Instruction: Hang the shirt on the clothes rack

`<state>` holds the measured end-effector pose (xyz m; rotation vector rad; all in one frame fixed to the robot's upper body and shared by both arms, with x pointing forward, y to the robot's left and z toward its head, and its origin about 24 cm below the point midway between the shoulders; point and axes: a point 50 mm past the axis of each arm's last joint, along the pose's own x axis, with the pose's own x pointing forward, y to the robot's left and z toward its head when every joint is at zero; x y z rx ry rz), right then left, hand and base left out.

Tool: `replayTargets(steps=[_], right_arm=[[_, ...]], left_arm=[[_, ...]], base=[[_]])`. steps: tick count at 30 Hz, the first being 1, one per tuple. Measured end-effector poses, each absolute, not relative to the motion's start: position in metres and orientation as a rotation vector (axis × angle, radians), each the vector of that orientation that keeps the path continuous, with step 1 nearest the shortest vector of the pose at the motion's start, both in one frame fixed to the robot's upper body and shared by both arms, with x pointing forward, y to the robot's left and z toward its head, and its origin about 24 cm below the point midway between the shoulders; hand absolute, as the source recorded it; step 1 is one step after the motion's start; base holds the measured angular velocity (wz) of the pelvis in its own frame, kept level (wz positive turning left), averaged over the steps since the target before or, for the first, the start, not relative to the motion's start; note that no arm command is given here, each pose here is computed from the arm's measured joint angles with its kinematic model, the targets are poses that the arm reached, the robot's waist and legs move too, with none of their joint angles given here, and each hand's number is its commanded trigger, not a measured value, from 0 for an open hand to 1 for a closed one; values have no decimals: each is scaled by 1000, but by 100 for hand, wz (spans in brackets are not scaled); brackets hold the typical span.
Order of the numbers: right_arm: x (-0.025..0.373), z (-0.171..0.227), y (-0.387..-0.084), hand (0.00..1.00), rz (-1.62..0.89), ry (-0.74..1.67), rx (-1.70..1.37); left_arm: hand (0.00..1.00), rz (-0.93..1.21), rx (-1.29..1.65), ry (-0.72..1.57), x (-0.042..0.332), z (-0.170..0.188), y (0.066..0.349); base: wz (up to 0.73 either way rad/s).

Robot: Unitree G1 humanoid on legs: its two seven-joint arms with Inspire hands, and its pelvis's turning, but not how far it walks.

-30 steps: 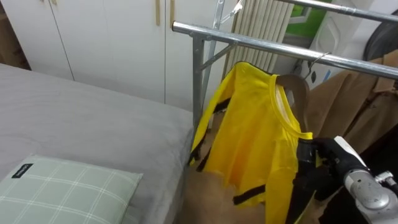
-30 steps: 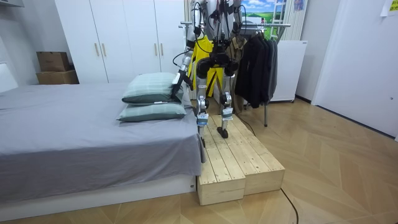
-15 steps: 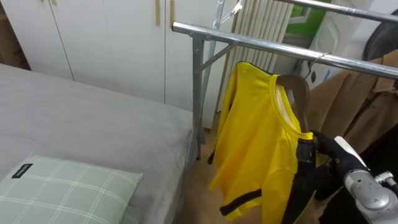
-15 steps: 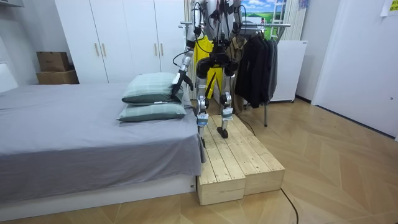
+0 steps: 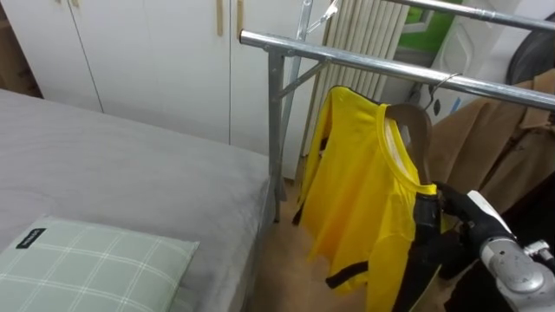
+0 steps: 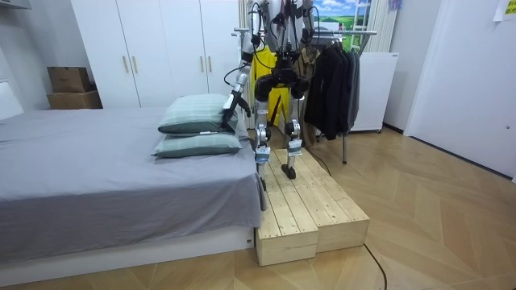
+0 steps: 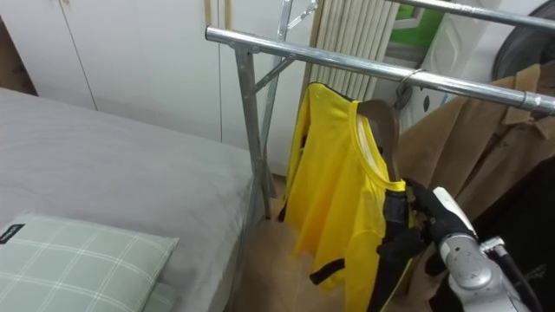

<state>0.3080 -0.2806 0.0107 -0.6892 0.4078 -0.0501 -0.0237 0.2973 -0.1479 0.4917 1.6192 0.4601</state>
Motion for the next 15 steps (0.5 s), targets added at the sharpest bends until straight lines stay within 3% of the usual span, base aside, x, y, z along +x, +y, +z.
replayTargets(steps=[11, 15], right_arm=[[312, 20, -281, 0, -120, 355, -652], [313, 29, -288, 0, -213, 312, -438]], left_arm=[[0, 458, 487, 1626, -24, -148, 296], [0, 466, 482, 1631, -26, -148, 297]], base=[[-1], [0]])
